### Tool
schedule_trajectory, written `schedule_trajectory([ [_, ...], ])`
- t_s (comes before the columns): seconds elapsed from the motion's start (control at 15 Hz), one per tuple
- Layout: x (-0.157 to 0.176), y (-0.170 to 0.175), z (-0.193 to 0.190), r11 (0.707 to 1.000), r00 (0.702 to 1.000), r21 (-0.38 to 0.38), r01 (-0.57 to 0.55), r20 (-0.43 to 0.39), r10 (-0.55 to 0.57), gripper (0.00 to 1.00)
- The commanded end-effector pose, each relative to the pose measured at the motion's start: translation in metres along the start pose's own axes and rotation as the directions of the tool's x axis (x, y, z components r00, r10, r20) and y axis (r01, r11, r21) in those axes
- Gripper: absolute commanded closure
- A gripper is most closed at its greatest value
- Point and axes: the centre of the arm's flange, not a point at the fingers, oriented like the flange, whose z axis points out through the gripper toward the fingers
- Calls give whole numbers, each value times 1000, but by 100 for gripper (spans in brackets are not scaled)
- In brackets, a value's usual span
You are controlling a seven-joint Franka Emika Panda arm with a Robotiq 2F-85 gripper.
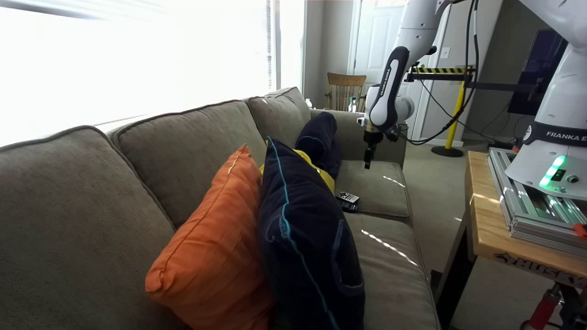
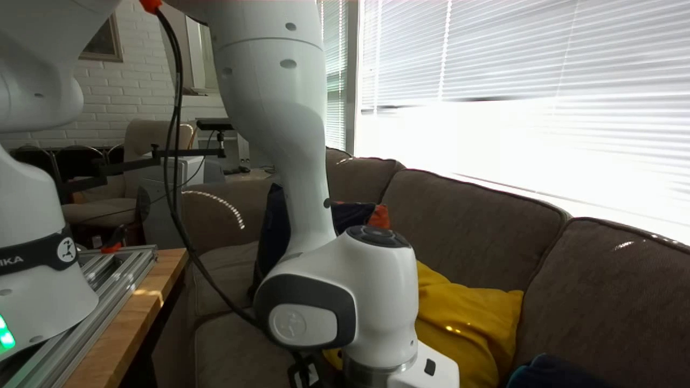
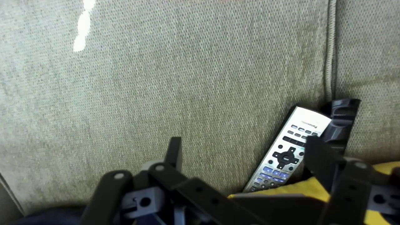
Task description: Move the remote to the right
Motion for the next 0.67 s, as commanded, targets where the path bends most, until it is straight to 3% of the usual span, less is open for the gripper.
schedule_trajectory([
  [0.0, 12, -15, 30, 997, 998, 48, -67, 16, 67, 0],
  [0.27, 14, -43, 55, 995, 997, 61, -75, 26, 73, 0],
  [0.4, 14, -51, 64, 995, 994, -16, -96, 54, 97, 0],
  [0.47, 5, -45, 48, 996, 997, 47, -72, 42, 70, 0],
  [0.6, 7, -47, 55, 997, 995, 9, -79, 55, 79, 0],
])
